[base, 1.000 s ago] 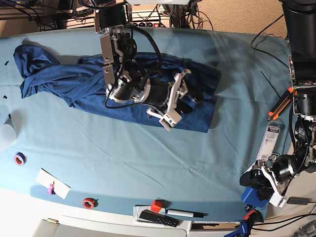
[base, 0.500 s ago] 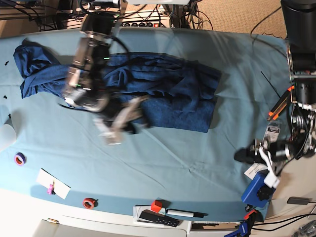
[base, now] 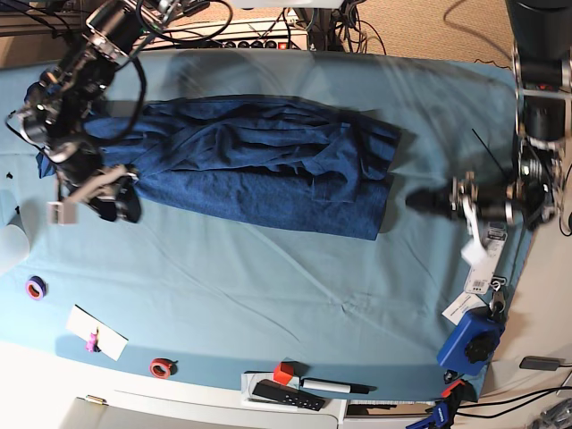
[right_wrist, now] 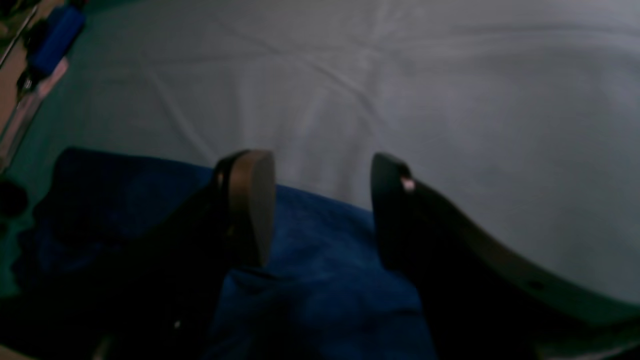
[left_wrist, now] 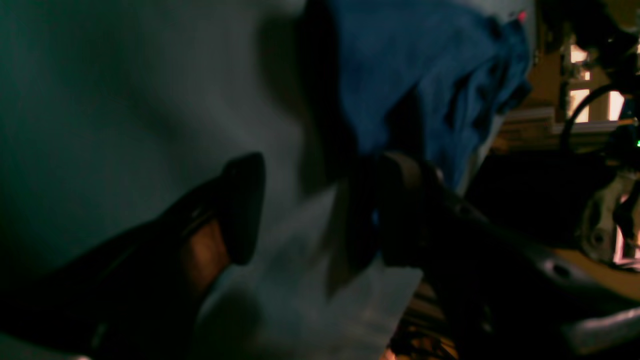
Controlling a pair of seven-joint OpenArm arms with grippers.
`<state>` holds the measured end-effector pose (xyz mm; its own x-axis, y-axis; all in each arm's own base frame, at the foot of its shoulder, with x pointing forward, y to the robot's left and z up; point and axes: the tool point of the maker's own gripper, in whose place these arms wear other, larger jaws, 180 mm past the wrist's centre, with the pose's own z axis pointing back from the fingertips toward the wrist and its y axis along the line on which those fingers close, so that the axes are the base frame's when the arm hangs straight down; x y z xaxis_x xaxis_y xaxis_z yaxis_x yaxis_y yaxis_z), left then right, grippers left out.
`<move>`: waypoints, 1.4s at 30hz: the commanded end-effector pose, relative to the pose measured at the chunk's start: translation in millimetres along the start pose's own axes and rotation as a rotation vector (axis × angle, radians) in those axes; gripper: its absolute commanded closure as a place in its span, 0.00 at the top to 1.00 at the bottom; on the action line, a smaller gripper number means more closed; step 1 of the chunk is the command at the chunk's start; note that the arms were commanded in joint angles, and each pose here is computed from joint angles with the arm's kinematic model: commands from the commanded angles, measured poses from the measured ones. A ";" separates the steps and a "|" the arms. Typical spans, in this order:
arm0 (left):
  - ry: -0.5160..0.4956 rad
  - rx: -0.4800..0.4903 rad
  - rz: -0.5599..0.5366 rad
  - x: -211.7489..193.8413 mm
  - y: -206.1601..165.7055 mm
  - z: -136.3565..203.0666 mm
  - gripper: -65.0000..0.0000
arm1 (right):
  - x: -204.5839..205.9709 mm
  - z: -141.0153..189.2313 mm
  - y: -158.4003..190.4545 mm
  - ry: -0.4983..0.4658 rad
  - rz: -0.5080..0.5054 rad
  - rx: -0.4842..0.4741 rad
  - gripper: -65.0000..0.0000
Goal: Layout the t-shirt on the table in an organized manner, then fold the t-shirt properly
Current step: 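Grasp the shirt strip end with the left gripper, right gripper holding the other end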
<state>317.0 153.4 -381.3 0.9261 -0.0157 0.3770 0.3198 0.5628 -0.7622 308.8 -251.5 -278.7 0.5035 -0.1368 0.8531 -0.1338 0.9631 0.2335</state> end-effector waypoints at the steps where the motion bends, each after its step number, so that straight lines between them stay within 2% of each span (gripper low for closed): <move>1: -0.033 -0.005 -0.016 11.4 -3.4 8.9 0.56 | 17.7 6.5 -1.3 -0.061 0.016 0.005 0.47; 7: 0.016 -0.009 0.054 -29.4 5.1 -0.1 0.56 | 22.4 17.0 -7.6 -0.098 -0.005 0.009 0.48; 13: 0.041 -0.035 0.076 -49.5 -2.9 -20.1 0.56 | 22.8 16.8 -6.0 -0.100 -0.008 0.017 0.48; 18: 0.102 -0.033 -0.003 -54.9 -20.7 -47.2 0.56 | 23.0 16.9 -5.9 -0.101 -0.008 0.018 0.47; 24: 0.164 0.120 -0.143 -47.8 -26.0 -67.2 0.56 | 22.4 16.8 -5.8 -0.098 -0.008 0.018 0.47; 26: 0.183 0.143 -0.190 -46.8 -29.7 -68.7 0.56 | 22.4 16.8 -5.9 -0.097 -0.008 0.018 0.47; 33: 0.174 0.134 -0.216 -43.5 -36.1 -71.3 0.53 | 22.3 16.8 -5.9 -0.097 -0.008 0.017 0.47; 37: 0.149 0.091 -0.199 -40.4 -44.4 -73.1 0.47 | 20.4 16.6 -8.1 -0.086 -0.003 0.005 0.48; 42: 0.127 0.025 -0.209 -37.8 -59.0 -81.1 0.47 | 12.6 16.9 -19.5 -0.040 0.017 -0.056 0.47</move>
<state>280.6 52.0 -392.3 0.8612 -0.2062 0.4646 0.4951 0.5477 -0.6745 296.9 -272.9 -282.9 0.5238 -0.1428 0.8398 -0.0760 0.9741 0.2131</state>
